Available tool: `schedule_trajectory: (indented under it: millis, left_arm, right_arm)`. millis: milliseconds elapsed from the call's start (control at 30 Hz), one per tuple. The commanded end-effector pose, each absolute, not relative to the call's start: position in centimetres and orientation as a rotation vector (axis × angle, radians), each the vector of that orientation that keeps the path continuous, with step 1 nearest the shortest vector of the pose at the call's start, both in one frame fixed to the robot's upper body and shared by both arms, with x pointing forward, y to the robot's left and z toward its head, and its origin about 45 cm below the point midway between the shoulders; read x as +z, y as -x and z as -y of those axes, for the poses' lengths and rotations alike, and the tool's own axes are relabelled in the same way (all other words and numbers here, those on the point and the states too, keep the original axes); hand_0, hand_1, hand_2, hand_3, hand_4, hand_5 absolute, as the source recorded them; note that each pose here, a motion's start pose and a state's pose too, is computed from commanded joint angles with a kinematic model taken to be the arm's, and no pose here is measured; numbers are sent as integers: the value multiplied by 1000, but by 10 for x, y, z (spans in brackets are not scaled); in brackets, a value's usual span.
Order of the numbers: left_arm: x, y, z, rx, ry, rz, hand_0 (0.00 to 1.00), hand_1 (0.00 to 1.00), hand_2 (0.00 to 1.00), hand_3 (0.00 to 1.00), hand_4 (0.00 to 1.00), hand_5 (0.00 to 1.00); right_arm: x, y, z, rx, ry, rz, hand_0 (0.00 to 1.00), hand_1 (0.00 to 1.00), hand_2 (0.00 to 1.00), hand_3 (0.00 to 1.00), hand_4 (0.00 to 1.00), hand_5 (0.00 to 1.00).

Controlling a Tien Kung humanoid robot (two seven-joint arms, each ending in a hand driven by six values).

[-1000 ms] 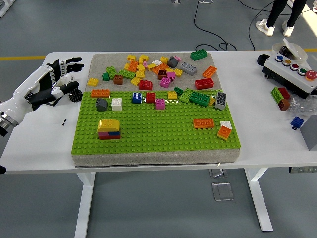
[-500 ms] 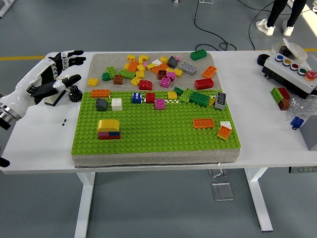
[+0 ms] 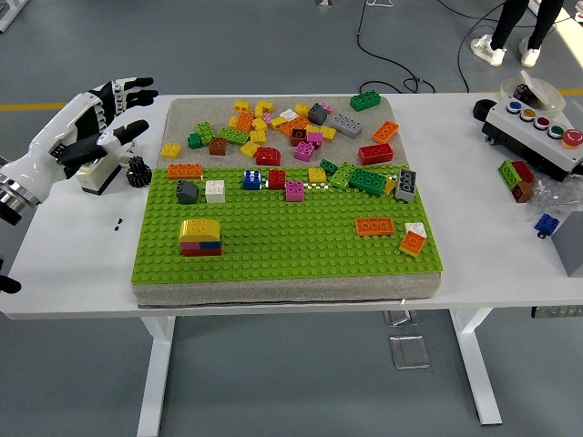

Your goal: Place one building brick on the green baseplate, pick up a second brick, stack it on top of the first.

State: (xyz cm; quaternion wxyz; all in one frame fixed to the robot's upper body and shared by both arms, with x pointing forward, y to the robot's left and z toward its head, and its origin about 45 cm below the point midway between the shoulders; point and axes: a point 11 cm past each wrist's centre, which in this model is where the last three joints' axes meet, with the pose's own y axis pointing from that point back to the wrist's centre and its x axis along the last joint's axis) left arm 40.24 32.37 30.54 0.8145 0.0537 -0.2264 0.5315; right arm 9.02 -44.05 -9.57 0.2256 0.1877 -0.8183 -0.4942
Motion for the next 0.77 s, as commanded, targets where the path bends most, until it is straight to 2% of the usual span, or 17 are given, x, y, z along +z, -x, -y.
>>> schedule_trajectory:
  millis: [767]
  left_arm:
    - [306,-409,-324,1136,-114,481,976,873,856,882,990,689]
  right_arm:
    - [-93,-96,444,-1366,-516,2298,738,658,710,597,913,494]
